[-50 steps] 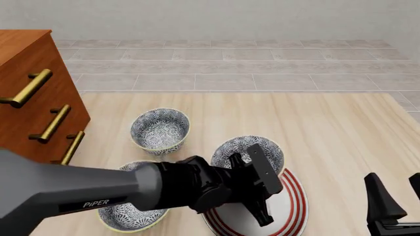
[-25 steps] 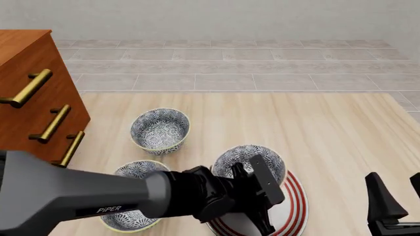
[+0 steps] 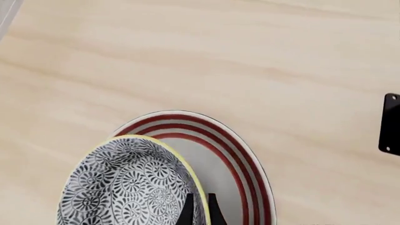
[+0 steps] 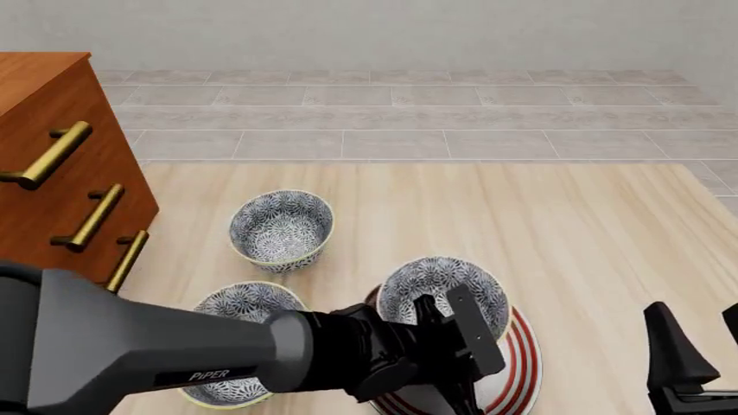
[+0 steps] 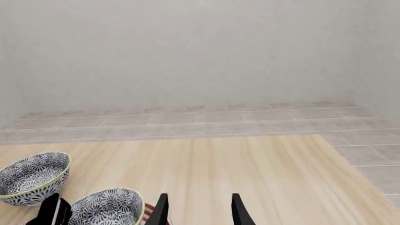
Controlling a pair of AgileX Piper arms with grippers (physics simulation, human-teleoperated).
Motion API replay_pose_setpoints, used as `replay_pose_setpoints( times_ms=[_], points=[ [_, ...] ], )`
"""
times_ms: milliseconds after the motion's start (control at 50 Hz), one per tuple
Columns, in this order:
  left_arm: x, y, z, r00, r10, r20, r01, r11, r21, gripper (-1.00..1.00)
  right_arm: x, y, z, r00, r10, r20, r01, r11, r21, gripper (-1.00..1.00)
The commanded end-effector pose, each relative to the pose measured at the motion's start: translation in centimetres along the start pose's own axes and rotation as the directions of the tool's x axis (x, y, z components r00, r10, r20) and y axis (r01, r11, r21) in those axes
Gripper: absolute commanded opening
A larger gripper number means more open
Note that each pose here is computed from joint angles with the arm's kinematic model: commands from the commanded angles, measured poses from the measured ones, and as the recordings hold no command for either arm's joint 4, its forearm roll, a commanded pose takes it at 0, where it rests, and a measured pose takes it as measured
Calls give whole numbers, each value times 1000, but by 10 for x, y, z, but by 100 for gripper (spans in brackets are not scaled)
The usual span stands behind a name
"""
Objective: Put the bowl at the front on the plate.
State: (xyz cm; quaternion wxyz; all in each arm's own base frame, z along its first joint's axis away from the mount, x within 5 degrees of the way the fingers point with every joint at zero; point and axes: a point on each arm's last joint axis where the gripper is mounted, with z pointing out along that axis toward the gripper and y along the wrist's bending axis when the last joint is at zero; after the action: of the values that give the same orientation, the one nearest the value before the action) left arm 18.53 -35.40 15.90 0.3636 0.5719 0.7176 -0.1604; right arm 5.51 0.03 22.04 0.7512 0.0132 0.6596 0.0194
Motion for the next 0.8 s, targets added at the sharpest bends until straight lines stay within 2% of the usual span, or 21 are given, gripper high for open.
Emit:
replay_pose_setpoints(
  times_ms=[20, 160, 180, 440, 620, 800],
  points=[
    [9, 1, 6, 999, -22, -27, 22, 1000, 1, -100, 0, 0, 0, 1000, 1, 2, -1, 1000, 1, 100],
    [9, 4, 5, 999, -24, -27, 24, 1000, -5, -100, 0, 0, 0, 1000, 1, 2, -1, 1000, 0, 100],
    [9, 6, 5, 999, -23, -27, 23, 1000, -8, 100, 0, 0, 0, 1000, 1, 3, -1, 1000, 0, 100],
    [9, 16, 6, 999, -34, -30, 33, 999, -25, 100, -1, 0, 0, 1000, 2, 2, -2, 1000, -1, 100],
    [-5, 5, -10, 999, -44, 0, 44, 999, -7, 100, 0, 0, 0, 1000, 1, 1, -1, 1000, -2, 100],
    [-26, -16, -39, 997, -58, 48, 56, 998, 35, 100, 0, 0, 0, 1000, -4, -2, 4, 1000, -8, 100]
  ],
)
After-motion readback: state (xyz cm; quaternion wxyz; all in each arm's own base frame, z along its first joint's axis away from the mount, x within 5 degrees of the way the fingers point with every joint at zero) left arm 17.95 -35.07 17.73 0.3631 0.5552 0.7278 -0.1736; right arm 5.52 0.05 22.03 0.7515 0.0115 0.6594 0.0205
